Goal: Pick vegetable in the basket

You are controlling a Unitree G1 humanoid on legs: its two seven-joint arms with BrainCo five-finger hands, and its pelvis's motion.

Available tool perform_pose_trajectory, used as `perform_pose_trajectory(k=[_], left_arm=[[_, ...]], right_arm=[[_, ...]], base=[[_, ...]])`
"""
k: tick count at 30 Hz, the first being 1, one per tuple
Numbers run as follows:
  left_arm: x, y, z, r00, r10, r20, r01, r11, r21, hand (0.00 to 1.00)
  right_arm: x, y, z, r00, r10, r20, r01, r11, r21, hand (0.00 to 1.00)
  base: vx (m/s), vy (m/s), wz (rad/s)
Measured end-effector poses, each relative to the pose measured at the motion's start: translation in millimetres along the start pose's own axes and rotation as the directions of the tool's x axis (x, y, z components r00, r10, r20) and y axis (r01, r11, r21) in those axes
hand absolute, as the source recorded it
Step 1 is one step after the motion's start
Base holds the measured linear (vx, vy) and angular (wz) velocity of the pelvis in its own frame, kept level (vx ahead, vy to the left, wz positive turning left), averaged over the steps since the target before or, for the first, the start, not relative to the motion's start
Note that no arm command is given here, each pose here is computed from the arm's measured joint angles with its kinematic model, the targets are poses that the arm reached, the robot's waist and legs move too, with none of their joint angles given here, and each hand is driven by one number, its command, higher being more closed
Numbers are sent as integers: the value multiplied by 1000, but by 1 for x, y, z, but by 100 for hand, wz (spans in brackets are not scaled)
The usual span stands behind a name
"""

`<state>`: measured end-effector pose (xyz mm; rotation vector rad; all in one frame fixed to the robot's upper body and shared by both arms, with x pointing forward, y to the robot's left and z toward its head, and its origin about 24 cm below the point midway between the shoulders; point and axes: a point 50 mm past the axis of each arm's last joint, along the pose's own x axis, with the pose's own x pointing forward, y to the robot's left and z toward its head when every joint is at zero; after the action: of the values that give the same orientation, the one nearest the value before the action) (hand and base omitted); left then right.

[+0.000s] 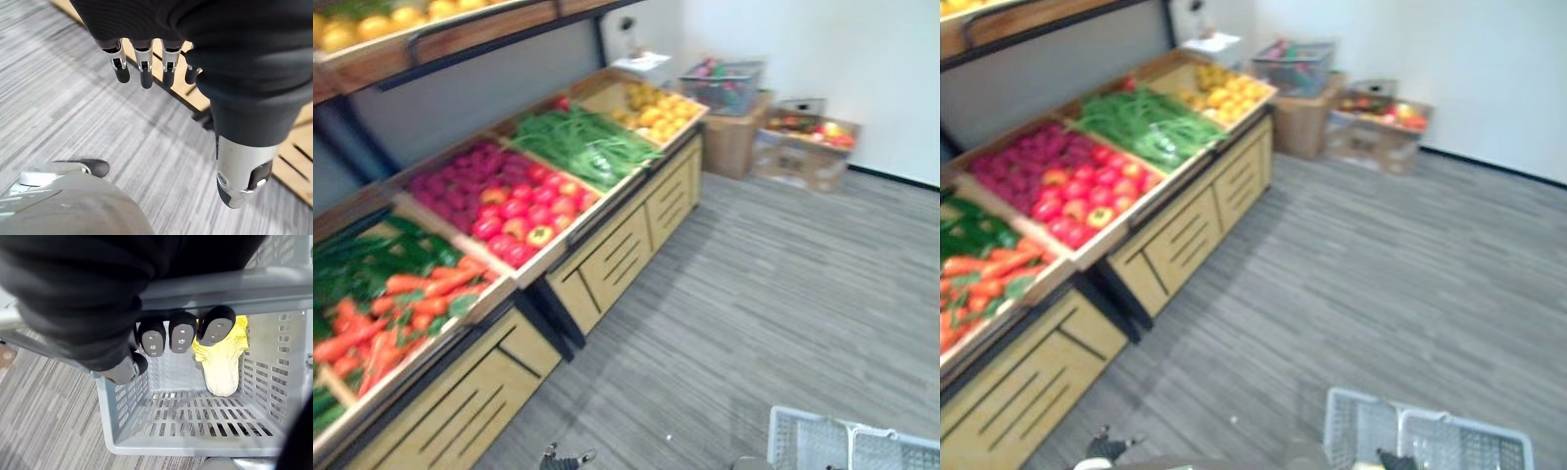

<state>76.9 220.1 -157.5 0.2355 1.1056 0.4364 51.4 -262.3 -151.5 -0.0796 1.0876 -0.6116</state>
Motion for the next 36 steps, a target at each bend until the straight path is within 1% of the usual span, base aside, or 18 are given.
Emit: perform_pose_trajectory(k=[2,5,6,9,15,18,21,24,26,28,29,30,31,32,34,36], left_arm=[[0,1,-3,1000,11,-19,-11,1000,-9,0],[-2,2,-11,999,15,-46,-14,1000,29,0],[-4,2,-21,997,18,-77,-14,999,40,0],[-6,5,-31,994,17,-105,-9,997,77,0],[-3,5,-24,996,12,-87,-3,995,104,0],[-1,7,-22,997,2,-79,10,988,156,0],[0,5,-19,998,-16,-66,29,976,214,0],[5,10,-4,1000,-13,-11,16,968,249,0],[10,17,10,1000,5,30,-13,969,246,0],[11,14,19,999,4,46,-13,976,217,0],[10,9,19,999,-2,42,-6,982,191,0],[9,4,19,1000,-3,25,0,991,136,0],[9,2,19,1000,-3,23,1,992,125,0],[8,1,17,1000,2,6,-3,997,83,0],[9,9,11,999,36,-26,-35,999,33,0],[5,0,1,997,22,-77,-24,999,-26,0]], right_arm=[[-1,-6,-7,999,-29,-23,30,999,31,100],[2,-16,-2,997,-70,-17,71,996,59,100],[4,-16,5,998,-70,3,70,996,64,100],[4,-13,7,998,-62,14,61,996,68,100],[5,-11,5,997,-71,-21,73,992,105,100],[5,-12,4,997,-77,-26,79,992,101,100],[7,-21,7,995,-95,-20,96,992,85,100],[7,-11,8,997,-69,-28,71,993,96,100],[5,7,8,999,-21,-33,25,993,118,100],[2,12,-1,998,-10,-62,19,989,144,100],[0,12,-5,997,-10,-73,21,989,143,100],[-1,10,-10,996,-18,-83,30,990,141,100],[-1,9,-10,996,-20,-82,31,990,140,100],[-1,9,-10,996,-18,-82,29,990,140,100],[-2,15,-11,996,-2,-86,15,989,148,100],[-1,11,-7,997,-18,-72,28,988,150,100]], base=[[4,-120,169],[-37,50,104],[-56,107,38],[-35,112,55],[41,84,62],[139,73,19],[227,135,11],[266,94,18],[235,-46,60],[200,-79,69],[190,-135,74],[194,-155,62],[195,-193,57],[176,-238,33],[155,-283,28],[218,-279,31]])
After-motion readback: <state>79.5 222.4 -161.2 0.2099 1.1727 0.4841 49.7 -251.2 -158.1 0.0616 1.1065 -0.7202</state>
